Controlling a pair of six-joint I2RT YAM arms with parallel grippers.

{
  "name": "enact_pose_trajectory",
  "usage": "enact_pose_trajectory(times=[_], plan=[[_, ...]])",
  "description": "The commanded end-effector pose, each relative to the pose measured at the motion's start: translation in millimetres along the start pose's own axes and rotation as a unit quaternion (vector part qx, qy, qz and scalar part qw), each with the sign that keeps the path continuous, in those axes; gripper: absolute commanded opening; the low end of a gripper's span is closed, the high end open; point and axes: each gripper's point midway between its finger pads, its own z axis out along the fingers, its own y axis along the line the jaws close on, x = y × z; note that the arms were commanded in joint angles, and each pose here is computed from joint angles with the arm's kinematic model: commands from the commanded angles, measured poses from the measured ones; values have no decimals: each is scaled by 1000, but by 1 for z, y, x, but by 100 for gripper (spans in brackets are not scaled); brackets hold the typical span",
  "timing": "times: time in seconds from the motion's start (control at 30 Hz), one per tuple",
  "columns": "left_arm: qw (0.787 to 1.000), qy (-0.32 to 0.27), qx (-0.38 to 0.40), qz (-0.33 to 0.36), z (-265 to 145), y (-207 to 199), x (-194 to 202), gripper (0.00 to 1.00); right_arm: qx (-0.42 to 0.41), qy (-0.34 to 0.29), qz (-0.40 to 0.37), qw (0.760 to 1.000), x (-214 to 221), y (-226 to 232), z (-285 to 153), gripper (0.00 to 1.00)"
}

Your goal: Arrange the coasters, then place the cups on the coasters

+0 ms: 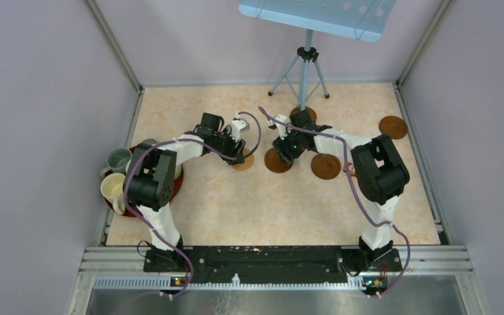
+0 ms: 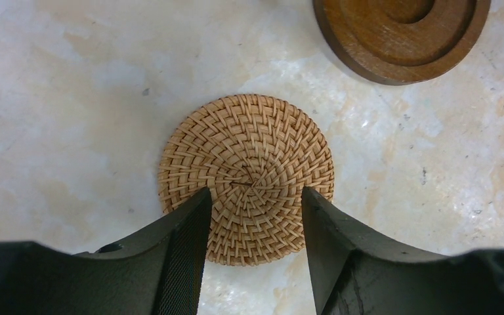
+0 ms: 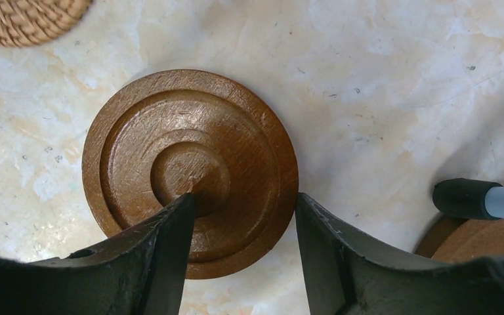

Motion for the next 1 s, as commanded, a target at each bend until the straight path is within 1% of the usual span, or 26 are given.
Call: enact_pose_trajectory(times=[0.0,0.2,0.27,0.33,0.5,0.57,0.67,0.77,0.97], plan=[[994,76,42,-64,9,-36,48,58,12,37,-3,999,21,1,-10,57],[994,77,42,-64,5,-40,49,59,21,37,1,999,22,-7,-17,58],[994,75,40,-64,3,-39,47,62,17,32,0,999,19,-5,-20,59],[995,71,38,-63,1,-38,41,64,8,18,-2,1000,11,-1,-25,62],[996,51,39,-61,-6,-37,14,73,6,-30,-8,1000,-26,0,-50,69],[997,37,37,-55,-11,-35,-4,76,6,-55,-9,998,-45,0,-65,72],[998,23,32,-46,-21,-34,-23,80,4,-76,-5,997,-59,-1,-83,73],[999,13,28,-38,-32,-36,-36,83,6,-69,4,998,-49,-9,-95,73],[999,11,28,-28,-47,-42,-38,92,9,-12,32,999,13,-32,-108,71]])
